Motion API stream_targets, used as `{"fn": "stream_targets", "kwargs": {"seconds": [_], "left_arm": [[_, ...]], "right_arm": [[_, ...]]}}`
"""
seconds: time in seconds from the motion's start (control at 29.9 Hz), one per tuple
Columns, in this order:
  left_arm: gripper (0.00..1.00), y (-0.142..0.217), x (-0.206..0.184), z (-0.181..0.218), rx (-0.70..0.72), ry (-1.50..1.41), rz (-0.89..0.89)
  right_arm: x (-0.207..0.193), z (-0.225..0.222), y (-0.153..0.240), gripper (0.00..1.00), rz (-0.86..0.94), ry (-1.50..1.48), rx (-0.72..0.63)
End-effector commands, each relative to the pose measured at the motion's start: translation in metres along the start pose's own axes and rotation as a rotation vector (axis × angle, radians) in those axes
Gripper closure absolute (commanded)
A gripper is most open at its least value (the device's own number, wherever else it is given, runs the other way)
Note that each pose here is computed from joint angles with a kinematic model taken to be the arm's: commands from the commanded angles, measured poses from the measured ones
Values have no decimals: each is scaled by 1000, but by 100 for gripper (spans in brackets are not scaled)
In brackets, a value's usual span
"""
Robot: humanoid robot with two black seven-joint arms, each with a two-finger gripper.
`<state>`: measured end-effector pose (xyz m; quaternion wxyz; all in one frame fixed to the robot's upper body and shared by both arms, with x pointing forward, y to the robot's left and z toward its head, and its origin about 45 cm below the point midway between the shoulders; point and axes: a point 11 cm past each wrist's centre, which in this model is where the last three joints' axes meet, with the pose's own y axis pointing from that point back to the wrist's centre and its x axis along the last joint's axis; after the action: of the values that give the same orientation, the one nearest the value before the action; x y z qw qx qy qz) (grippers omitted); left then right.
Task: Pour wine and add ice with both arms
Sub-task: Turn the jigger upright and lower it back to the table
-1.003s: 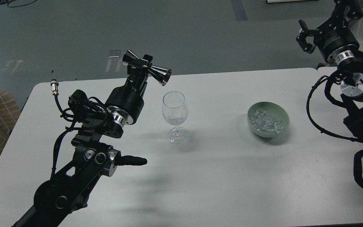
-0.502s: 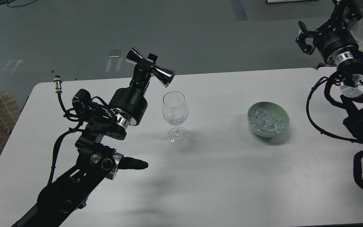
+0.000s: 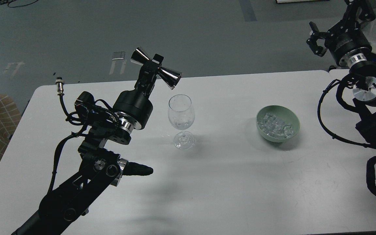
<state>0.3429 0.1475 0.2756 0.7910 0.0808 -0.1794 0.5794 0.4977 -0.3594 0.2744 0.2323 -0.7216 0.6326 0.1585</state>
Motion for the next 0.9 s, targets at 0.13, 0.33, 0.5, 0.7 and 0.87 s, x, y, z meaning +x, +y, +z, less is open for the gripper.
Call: {"fn": "stream_targets", "kwargs": {"seconds": [0.13,0.33,0.5,0.7,0.87], "left_arm": [[100,1,0,-3,14,7,6],[100,2,9,-13,95,178,50],[100,5,37,-22,151,430,130],[100,4,90,-25,173,941,214],[100,10,126,-29,145,1280,242]], "right_arm": [[0,0,0,0,2,1,0],[3,2,2,0,6,1,-4],[3,1,2,0,7,-1,-2],[4,2,3,0,8,0,-4],[6,3,4,0,13,0,-7]]}}
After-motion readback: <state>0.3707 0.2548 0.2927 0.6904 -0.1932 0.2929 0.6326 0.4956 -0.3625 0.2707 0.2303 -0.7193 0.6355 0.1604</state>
